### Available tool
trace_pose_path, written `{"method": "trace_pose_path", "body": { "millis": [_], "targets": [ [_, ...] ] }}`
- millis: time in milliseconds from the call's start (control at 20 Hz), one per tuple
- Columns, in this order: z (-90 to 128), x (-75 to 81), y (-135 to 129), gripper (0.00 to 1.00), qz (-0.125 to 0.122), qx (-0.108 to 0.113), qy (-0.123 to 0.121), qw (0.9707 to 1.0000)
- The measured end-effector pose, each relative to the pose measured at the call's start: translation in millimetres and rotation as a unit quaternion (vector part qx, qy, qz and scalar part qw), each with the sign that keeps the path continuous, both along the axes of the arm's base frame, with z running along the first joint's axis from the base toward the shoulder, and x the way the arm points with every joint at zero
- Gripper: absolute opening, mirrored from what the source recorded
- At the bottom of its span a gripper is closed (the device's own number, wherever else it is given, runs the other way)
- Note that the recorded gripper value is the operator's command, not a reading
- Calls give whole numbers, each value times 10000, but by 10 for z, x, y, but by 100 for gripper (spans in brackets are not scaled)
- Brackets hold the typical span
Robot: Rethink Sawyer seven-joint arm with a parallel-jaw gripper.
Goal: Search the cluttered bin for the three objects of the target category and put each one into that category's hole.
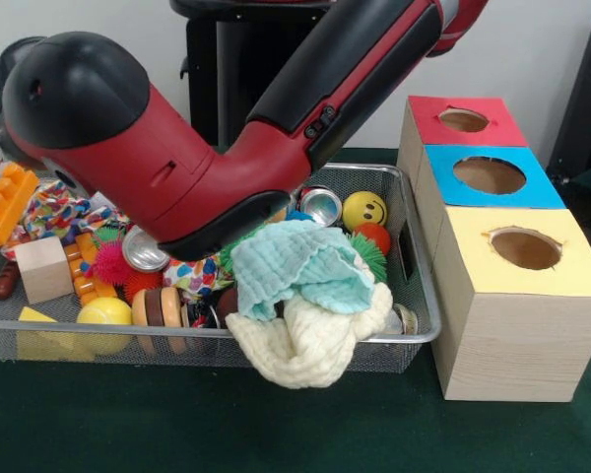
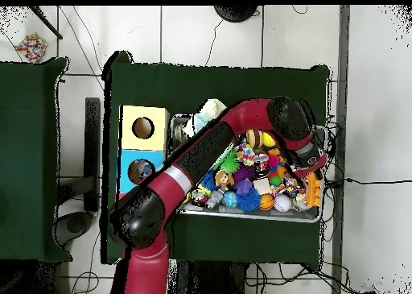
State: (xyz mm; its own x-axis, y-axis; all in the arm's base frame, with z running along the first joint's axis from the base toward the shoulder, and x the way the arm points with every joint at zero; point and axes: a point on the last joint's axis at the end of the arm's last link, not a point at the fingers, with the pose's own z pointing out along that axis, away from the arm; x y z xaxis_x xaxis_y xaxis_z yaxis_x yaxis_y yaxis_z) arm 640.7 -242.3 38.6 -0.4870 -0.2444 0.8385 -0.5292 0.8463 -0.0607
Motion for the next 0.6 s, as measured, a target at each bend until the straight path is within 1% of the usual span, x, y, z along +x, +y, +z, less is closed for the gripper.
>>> {"method": "trace_pose_path", "body": {
  "millis": [150,350,600],
  "targets": [
    [50,9,125,100,-139,-88,81,9998],
    [105,26,250,100,-188,-116,176,9996],
    [294,3,459,100,-322,-202,288,9989]
  ]
}}
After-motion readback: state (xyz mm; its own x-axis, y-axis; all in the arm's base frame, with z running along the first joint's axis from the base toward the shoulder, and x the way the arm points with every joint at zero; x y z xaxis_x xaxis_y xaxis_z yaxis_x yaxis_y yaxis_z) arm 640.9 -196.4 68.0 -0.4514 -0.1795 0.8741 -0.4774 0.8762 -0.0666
